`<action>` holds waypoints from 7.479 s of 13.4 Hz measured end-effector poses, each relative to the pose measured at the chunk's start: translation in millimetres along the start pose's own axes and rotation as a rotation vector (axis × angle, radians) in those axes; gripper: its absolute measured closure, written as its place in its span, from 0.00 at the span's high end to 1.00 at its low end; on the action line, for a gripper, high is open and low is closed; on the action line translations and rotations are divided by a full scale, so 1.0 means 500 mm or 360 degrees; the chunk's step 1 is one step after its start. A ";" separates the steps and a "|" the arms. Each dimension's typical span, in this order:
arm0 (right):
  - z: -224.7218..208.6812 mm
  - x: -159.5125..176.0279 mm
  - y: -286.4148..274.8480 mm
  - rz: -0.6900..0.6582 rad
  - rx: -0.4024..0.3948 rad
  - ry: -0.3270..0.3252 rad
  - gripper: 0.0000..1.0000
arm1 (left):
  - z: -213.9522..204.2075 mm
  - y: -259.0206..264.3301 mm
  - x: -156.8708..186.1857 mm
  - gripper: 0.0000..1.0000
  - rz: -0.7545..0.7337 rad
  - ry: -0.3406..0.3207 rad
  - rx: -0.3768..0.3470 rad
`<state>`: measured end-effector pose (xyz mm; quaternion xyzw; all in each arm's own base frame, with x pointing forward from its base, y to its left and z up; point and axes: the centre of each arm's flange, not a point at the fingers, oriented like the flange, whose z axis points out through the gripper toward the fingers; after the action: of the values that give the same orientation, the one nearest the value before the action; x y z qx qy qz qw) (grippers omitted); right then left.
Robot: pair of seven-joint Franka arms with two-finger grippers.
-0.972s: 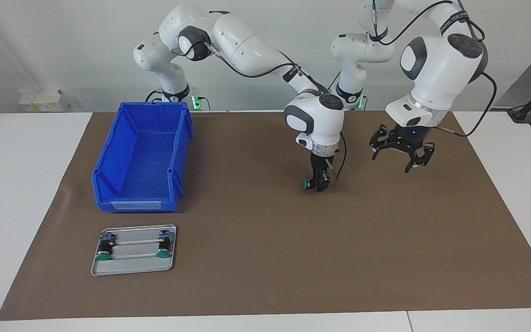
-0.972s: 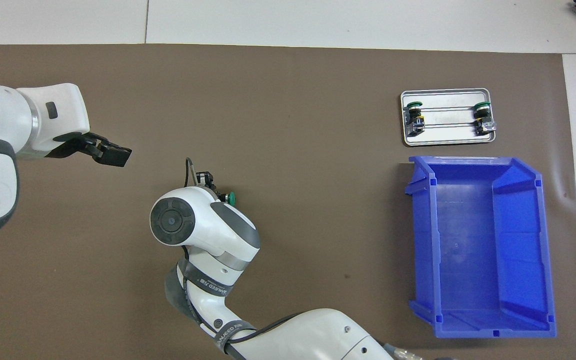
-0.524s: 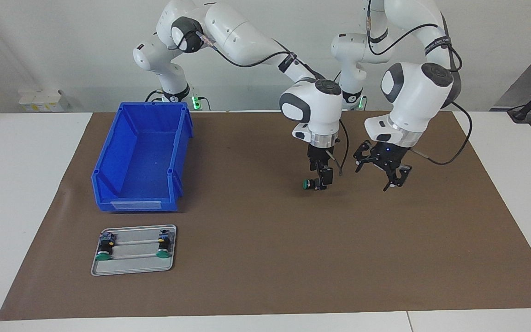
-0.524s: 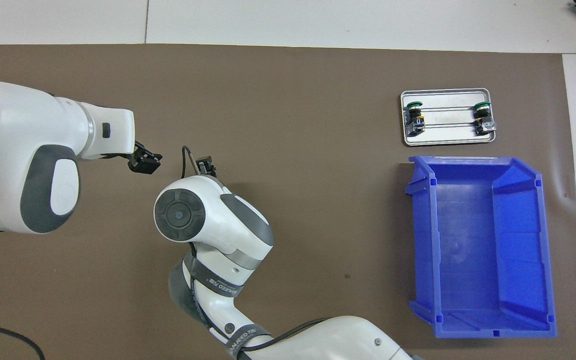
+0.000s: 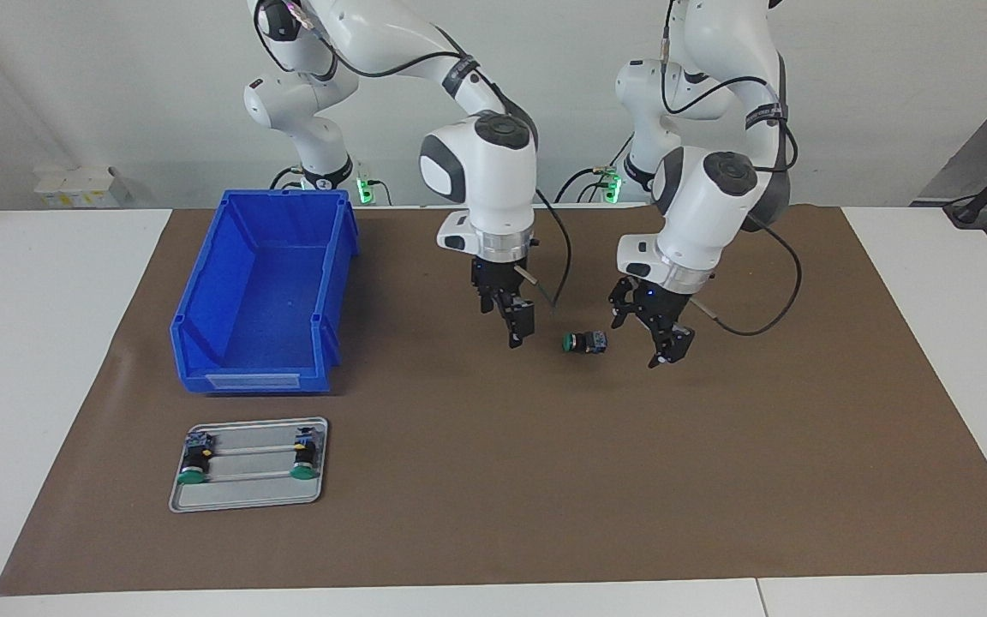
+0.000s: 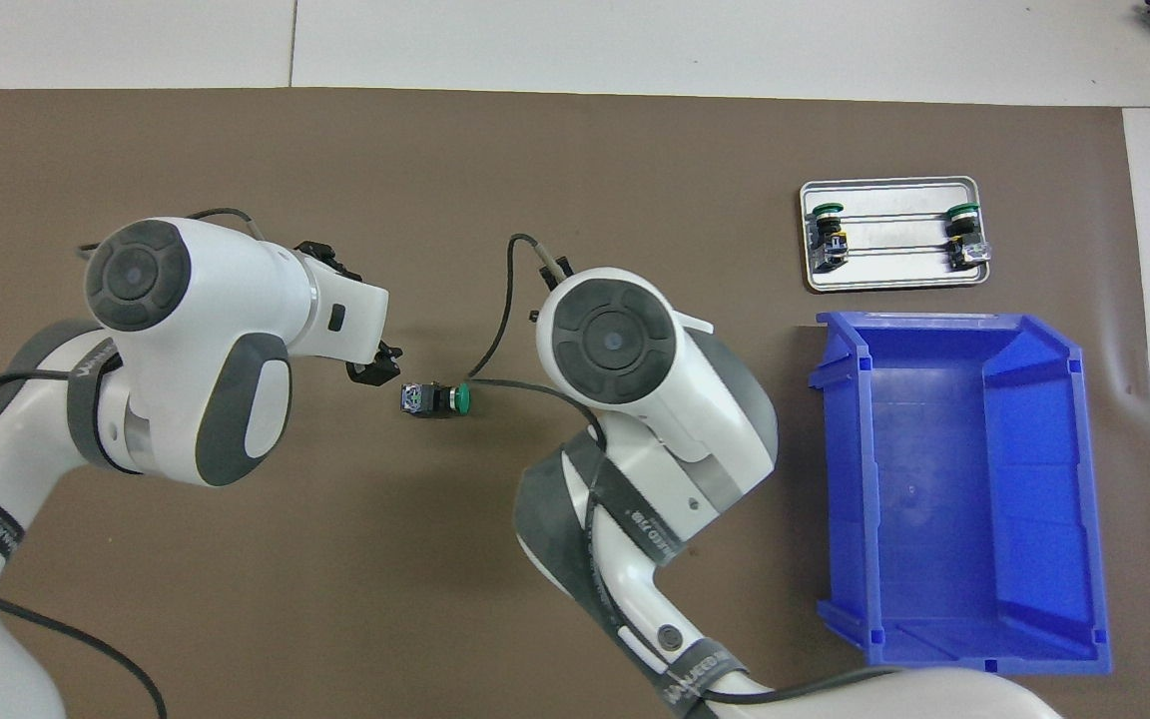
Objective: Place and press button with both arms
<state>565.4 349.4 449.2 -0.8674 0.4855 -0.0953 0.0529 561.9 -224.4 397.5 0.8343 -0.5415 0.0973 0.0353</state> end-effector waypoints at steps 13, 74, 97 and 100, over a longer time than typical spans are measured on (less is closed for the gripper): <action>-0.157 0.643 0.295 -0.0959 -0.0273 -0.0192 1.00 | 0.169 0.111 0.040 1.00 0.0188 -0.0159 -0.0152; -0.395 0.611 0.365 -0.1473 -0.0238 -0.0325 1.00 | -0.124 -0.303 -0.432 0.39 -0.0174 0.0566 -0.0503; -0.379 0.620 0.375 -0.1453 -0.0255 -0.0345 1.00 | 0.186 -0.022 -0.401 0.39 -0.0116 0.1772 -0.0463; -0.376 0.622 0.376 -0.1454 -0.0266 -0.0334 1.00 | 0.196 -0.023 -0.396 0.39 -0.0142 0.1799 -0.0427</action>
<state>526.7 -13.9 633.5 -0.9983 0.0525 0.0189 -0.0157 506.3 -58.1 262.4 0.6631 -0.4104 0.4565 0.4283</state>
